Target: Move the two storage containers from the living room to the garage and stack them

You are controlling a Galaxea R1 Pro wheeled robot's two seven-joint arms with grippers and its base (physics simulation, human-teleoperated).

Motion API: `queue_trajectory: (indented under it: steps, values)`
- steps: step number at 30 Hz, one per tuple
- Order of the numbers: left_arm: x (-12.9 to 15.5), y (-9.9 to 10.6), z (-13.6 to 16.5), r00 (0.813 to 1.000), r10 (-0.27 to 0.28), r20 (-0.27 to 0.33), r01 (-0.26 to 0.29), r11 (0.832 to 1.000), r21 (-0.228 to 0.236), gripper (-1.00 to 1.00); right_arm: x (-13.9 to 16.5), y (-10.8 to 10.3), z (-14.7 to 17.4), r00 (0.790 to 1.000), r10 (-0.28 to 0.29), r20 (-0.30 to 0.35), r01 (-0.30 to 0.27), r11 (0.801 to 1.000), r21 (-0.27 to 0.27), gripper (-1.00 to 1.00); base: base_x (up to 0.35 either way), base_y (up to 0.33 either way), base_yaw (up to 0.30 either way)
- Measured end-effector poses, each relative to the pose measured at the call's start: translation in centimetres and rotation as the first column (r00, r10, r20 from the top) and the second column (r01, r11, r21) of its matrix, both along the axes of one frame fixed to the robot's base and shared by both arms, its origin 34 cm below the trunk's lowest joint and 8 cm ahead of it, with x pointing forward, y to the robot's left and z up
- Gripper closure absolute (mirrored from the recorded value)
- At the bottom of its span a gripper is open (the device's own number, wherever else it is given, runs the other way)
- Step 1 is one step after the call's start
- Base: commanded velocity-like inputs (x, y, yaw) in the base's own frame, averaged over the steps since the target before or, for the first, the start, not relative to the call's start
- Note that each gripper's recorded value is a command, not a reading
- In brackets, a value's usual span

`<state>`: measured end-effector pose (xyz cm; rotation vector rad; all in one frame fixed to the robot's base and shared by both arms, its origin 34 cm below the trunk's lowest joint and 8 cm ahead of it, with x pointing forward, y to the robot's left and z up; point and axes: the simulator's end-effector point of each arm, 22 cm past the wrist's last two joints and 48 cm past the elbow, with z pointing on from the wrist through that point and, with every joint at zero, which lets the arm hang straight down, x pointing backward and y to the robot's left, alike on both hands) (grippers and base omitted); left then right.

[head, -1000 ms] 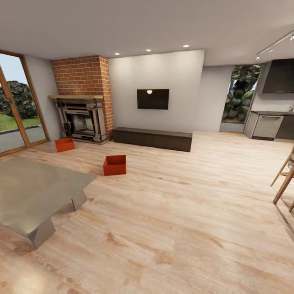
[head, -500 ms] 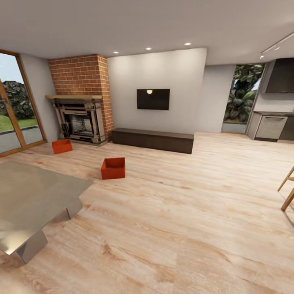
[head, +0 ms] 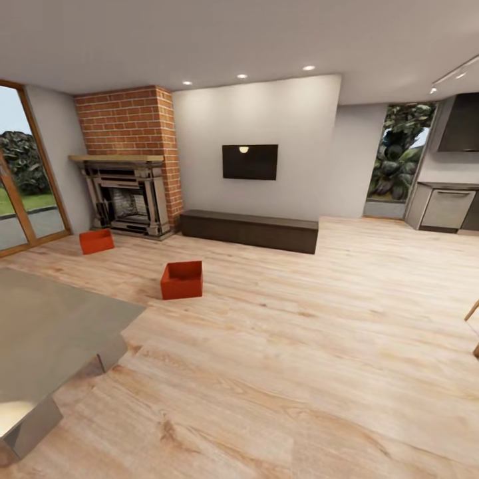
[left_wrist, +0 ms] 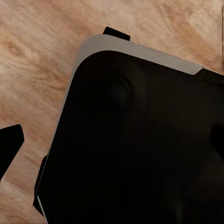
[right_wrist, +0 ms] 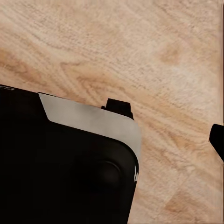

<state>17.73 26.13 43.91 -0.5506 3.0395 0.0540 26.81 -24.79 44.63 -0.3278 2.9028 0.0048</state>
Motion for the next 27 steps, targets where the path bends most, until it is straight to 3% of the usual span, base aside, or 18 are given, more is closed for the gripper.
queue_trajectory:
  steps: [27]
  values:
    - [0.03,0.01,0.00,1.000,0.000,0.001,0.000,1.000,0.000,-1.00,0.00,-0.02,0.00,1.000,-0.001,0.000,0.001,1.000,-0.001,-1.00,0.321,0.000,0.000]
